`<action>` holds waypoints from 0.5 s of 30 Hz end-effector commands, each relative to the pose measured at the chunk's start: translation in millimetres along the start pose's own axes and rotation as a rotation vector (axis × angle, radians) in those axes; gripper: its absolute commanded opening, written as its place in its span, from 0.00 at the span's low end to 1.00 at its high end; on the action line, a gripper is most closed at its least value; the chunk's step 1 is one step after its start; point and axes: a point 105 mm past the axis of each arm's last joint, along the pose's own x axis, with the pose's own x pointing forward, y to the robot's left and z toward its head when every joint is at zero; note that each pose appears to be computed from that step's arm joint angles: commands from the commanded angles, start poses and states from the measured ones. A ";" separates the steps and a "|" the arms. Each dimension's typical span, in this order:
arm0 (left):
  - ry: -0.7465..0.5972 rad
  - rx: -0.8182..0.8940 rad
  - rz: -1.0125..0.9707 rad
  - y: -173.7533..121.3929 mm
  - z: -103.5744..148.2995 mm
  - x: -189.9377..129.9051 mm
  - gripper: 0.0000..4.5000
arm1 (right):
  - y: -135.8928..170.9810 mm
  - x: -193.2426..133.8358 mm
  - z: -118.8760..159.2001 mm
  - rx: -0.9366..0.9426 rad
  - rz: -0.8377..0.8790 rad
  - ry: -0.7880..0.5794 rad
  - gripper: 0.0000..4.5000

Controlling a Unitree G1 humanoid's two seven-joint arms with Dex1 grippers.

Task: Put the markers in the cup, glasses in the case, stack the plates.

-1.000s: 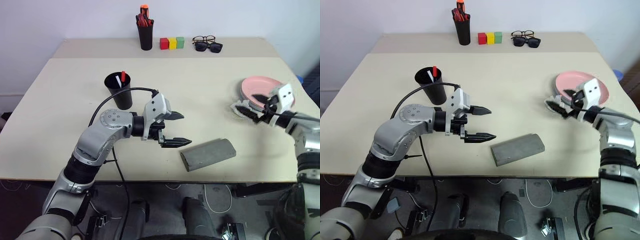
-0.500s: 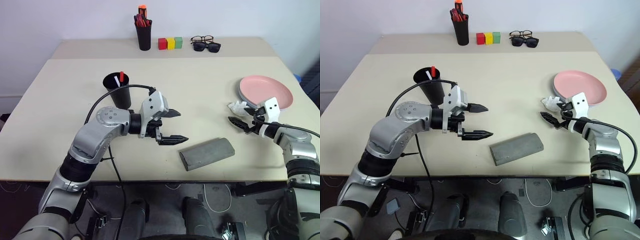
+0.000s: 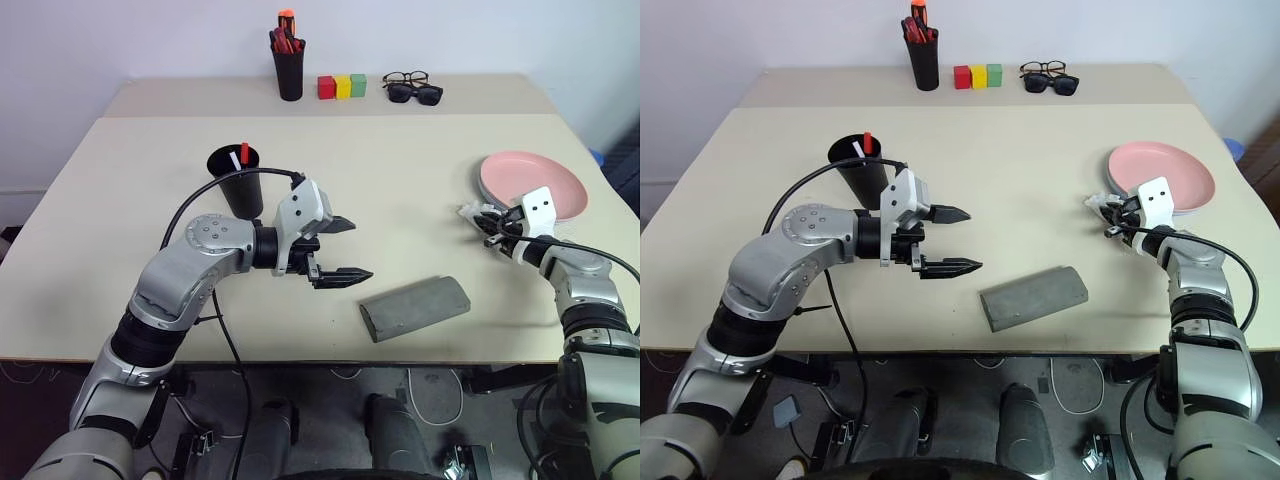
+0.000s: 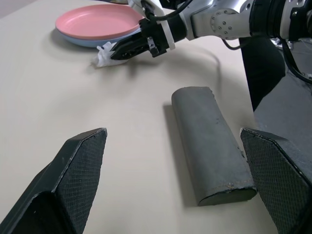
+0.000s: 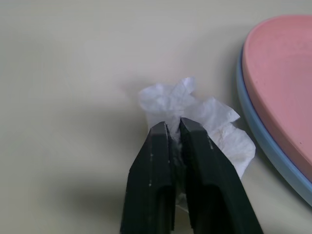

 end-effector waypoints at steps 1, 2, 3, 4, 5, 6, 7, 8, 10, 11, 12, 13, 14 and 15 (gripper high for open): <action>-0.037 0.050 0.002 -1.0 13.3 -1.1 1.00 | -10.1 -3.7 12.1 -0.036 -0.029 -0.032 0.13; -0.038 0.051 0.002 -0.8 13.4 -0.7 1.00 | -10.5 -4.0 12.2 -0.037 -0.030 -0.033 0.13; -0.040 0.051 0.001 -0.9 13.7 -0.4 1.00 | -11.1 -4.2 13.6 -0.040 -0.032 -0.037 0.13; -0.041 0.051 0.000 -1.0 13.8 -0.2 1.00 | -12.1 -4.6 16.6 -0.047 -0.035 -0.049 0.13; -0.042 0.051 -0.001 -1.0 13.8 0.0 1.00 | -12.8 -5.0 20.2 -0.050 -0.037 -0.063 0.13; -0.043 0.051 -0.002 -1.0 13.8 0.3 1.00 | -13.3 -5.2 22.7 -0.052 -0.038 -0.072 0.13; -0.044 0.051 -0.002 -1.1 13.7 0.3 1.00 | -13.7 -5.5 28.0 -0.053 -0.036 -0.095 0.13; -0.044 0.050 -0.001 -1.0 13.7 0.5 1.00 | -14.6 -5.9 37.5 -0.054 -0.034 -0.132 0.13; -0.046 0.049 0.000 -1.1 13.6 0.9 1.00 | -17.2 -7.2 55.9 -0.058 -0.034 -0.195 0.13; -0.047 0.049 0.000 -1.2 13.4 0.9 1.00 | -19.0 -8.0 63.6 -0.063 -0.037 -0.216 0.13; -0.047 0.048 0.001 -1.3 13.3 0.8 1.00 | -19.9 -8.6 68.7 -0.065 -0.035 -0.229 0.13; -0.047 0.049 0.002 -1.3 13.0 0.8 1.00 | -21.0 -8.9 71.6 -0.062 -0.036 -0.233 0.13; -0.047 0.049 0.003 -1.3 12.8 0.8 1.00 | -21.6 -8.9 72.1 -0.060 -0.036 -0.232 0.13; -0.047 0.049 0.004 -1.4 12.8 0.8 1.00 | -21.8 -8.6 71.3 -0.060 -0.037 -0.227 0.13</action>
